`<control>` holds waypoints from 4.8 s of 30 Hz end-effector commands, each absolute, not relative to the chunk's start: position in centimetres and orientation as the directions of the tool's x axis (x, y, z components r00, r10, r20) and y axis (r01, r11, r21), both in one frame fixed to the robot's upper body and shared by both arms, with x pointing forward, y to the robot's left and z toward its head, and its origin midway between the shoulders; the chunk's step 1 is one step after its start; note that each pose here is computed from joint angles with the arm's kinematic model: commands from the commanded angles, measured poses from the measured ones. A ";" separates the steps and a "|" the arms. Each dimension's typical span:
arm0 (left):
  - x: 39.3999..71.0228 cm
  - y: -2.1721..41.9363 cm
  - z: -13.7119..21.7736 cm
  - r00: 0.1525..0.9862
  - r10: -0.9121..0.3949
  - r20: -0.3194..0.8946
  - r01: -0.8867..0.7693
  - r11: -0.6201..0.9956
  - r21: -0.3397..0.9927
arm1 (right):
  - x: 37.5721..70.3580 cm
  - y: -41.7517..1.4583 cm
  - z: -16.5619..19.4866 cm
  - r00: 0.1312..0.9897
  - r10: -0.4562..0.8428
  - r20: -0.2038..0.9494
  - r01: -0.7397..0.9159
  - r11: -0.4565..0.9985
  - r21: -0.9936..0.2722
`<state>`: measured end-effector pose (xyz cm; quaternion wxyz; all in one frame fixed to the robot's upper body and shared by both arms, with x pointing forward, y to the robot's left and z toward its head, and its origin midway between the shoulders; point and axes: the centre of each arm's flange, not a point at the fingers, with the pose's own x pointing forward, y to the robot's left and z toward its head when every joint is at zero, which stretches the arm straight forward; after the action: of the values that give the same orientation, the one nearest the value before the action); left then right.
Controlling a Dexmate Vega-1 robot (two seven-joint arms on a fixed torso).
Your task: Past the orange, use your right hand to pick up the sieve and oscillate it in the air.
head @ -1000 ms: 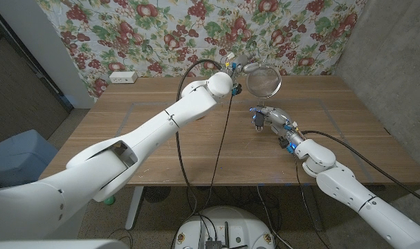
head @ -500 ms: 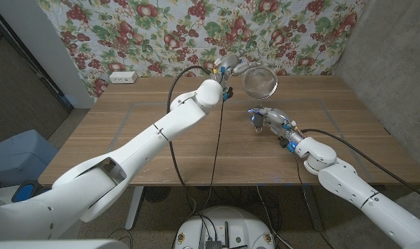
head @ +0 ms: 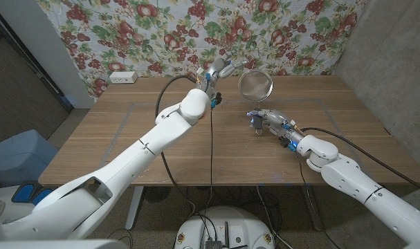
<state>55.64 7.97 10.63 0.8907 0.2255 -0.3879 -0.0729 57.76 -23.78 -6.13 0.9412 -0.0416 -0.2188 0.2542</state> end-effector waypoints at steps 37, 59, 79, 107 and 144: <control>56.1 18.8 5.1 0.761 -0.103 0.641 -0.040 0.978 0.204 | 57.8 -25.6 -2.1 0.755 0.654 0.046 -0.595 0.713 -0.370; 56.7 19.3 4.5 0.765 -0.103 0.635 -0.013 0.985 0.175 | 57.8 -26.6 -0.2 0.707 0.700 0.100 -0.630 0.688 -0.361; 57.3 20.0 4.7 0.758 -0.106 0.643 0.003 0.987 0.160 | 56.9 -28.3 2.0 0.624 0.706 0.335 -0.629 0.709 -0.319; 58.1 20.0 5.1 0.756 -0.117 0.644 0.014 0.987 0.162 | 57.7 -28.6 2.0 0.651 0.701 0.290 -0.633 0.713 -0.303; 57.8 19.7 5.0 0.759 -0.114 0.641 0.007 0.986 0.167 | 59.3 -29.2 0.7 0.694 0.715 -0.086 -0.698 0.637 -0.327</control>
<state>57.68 19.69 4.84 0.9346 0.0758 -0.3461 -0.0325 58.79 -29.06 0.90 0.9088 -0.1559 -0.0541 0.3831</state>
